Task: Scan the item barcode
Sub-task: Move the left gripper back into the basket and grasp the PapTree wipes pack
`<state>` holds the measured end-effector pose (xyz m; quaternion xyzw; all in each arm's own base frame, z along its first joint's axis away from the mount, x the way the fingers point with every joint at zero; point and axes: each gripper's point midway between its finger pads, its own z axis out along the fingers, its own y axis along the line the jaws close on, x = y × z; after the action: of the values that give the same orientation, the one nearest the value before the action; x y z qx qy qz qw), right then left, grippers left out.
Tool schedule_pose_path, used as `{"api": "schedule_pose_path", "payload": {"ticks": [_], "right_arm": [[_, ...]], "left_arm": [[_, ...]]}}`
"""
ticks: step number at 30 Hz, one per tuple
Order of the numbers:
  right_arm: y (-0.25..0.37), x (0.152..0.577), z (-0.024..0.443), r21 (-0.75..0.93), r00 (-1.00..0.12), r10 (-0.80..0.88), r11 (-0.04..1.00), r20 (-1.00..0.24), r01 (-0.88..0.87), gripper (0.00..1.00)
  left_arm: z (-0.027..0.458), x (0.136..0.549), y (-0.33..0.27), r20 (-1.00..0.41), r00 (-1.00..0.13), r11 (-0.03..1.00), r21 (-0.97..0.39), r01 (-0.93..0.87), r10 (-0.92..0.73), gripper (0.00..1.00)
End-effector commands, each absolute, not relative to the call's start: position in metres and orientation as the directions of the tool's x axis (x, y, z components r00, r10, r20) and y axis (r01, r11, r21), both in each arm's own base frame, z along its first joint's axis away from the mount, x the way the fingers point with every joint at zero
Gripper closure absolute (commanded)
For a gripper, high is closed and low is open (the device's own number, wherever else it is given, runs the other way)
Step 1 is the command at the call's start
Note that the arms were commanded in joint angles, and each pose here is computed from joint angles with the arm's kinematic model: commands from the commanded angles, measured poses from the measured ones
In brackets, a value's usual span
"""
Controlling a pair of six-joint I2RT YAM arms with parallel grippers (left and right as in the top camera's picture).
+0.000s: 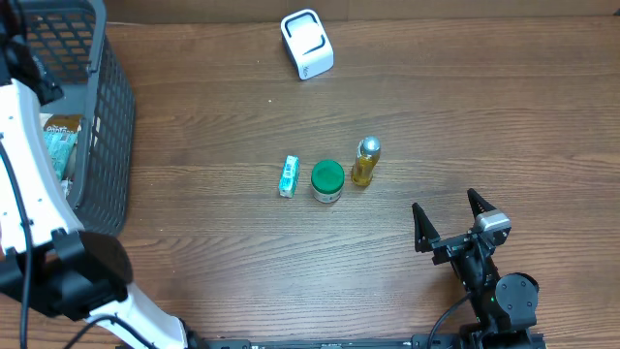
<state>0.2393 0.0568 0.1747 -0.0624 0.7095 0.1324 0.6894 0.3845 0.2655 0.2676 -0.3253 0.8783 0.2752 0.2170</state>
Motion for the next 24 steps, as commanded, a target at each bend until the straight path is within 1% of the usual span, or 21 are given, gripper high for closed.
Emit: {"api": "schedule_pose_path", "payload": {"ticks": [1,7,10,17,24], "right_arm": [[0.057,0.239,0.173,0.1,-0.038,0.093,0.956,-0.995,-0.274,0.0],[0.057,0.239,0.173,0.1,-0.037,0.093,0.956,-0.995,-0.274,0.0],[0.057,0.239,0.173,0.1,-0.038,0.093,0.956,-0.995,-0.274,0.0],[0.057,0.239,0.173,0.1,-0.038,0.093,0.956,-0.995,-0.274,0.0],[0.057,0.239,0.173,0.1,-0.038,0.093,0.956,-0.995,-0.274,0.0]], "left_arm": [[0.239,0.395,0.267,-0.468,-0.796,0.801,0.261,-0.539,-0.383,0.02],[0.197,0.4,0.285,-0.409,-0.84,0.889,0.129,-0.44,-0.357,0.02],[0.17,0.402,0.29,-0.367,-0.861,0.911,0.078,-0.405,-0.352,0.01],[0.112,0.407,0.294,-0.262,-0.916,0.941,0.069,-0.332,-0.304,0.0],[0.079,0.404,0.303,-0.198,-0.934,0.941,0.102,-0.322,-0.298,0.0]]}}
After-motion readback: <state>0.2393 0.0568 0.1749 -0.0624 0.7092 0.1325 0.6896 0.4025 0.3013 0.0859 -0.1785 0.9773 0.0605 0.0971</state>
